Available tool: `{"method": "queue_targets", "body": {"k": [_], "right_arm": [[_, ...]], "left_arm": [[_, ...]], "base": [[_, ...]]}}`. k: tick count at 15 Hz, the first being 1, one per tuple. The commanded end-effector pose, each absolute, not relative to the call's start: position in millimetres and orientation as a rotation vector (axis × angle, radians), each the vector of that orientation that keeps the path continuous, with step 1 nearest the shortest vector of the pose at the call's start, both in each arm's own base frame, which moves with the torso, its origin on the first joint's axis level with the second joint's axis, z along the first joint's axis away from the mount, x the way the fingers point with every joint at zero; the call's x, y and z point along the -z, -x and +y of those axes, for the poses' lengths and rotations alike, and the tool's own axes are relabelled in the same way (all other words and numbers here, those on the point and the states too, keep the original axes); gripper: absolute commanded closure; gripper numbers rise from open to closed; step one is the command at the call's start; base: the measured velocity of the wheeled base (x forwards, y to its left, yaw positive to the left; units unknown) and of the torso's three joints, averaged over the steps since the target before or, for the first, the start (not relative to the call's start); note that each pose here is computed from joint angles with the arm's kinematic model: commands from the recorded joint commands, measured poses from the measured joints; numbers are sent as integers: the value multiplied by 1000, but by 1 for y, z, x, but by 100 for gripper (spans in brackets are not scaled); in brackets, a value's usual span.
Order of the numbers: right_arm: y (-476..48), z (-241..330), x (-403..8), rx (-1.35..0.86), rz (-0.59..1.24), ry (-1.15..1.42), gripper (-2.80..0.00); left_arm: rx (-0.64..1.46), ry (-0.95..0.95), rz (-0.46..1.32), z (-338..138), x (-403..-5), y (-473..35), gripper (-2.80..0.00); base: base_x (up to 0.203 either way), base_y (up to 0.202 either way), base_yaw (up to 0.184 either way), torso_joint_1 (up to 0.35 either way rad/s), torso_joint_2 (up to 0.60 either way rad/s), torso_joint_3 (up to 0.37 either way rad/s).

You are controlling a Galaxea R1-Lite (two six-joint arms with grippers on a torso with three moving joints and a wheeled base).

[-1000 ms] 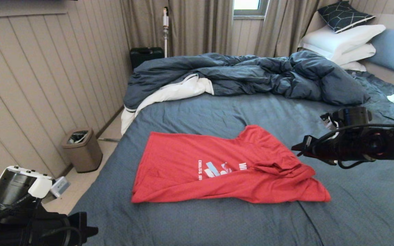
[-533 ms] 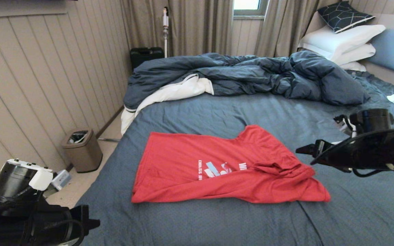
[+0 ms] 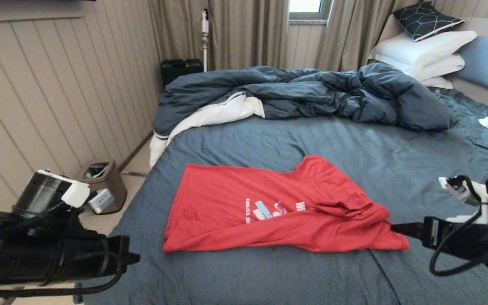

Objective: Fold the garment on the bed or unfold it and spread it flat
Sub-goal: Fold the red T-shirt

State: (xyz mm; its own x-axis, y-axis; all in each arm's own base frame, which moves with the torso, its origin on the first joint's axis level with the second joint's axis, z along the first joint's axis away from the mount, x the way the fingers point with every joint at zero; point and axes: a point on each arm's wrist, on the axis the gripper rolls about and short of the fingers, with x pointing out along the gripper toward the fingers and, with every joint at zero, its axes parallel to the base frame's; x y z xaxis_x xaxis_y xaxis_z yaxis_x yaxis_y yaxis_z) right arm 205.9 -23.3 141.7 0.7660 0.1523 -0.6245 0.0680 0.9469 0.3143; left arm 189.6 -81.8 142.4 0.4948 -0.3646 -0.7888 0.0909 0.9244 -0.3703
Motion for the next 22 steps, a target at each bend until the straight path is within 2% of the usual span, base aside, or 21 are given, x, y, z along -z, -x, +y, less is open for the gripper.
{"method": "queue_targets", "body": {"k": [1,8,14,18,19,22], "right_arm": [[-186,-20,-144,-85,671,-304,0],[-177,-41,-134,-133,684,-360,0],[-178,-43,-125,-142,720,-376,0],[-179,-43,-121,-144,739,-380,0],[-180,-43,-121,-142,739,-381,0],[-179,-43,-120,-147,742,-384,0]], "left_arm": [[285,271,1051,-90,-137,-204,0],[366,78,1035,-139,-134,-260,0],[380,-13,1120,-169,-103,-263,0],[357,-35,1113,-170,-101,-259,0],[345,-46,1106,-171,-101,-258,-280],[358,-69,1081,-176,-101,-251,-280]], "base": [[0,0,0,0,0,0],[0,0,0,0,0,0],[0,0,0,0,0,0],[0,0,0,0,0,0],[0,0,0,0,0,0],[0,0,0,0,0,0]]}}
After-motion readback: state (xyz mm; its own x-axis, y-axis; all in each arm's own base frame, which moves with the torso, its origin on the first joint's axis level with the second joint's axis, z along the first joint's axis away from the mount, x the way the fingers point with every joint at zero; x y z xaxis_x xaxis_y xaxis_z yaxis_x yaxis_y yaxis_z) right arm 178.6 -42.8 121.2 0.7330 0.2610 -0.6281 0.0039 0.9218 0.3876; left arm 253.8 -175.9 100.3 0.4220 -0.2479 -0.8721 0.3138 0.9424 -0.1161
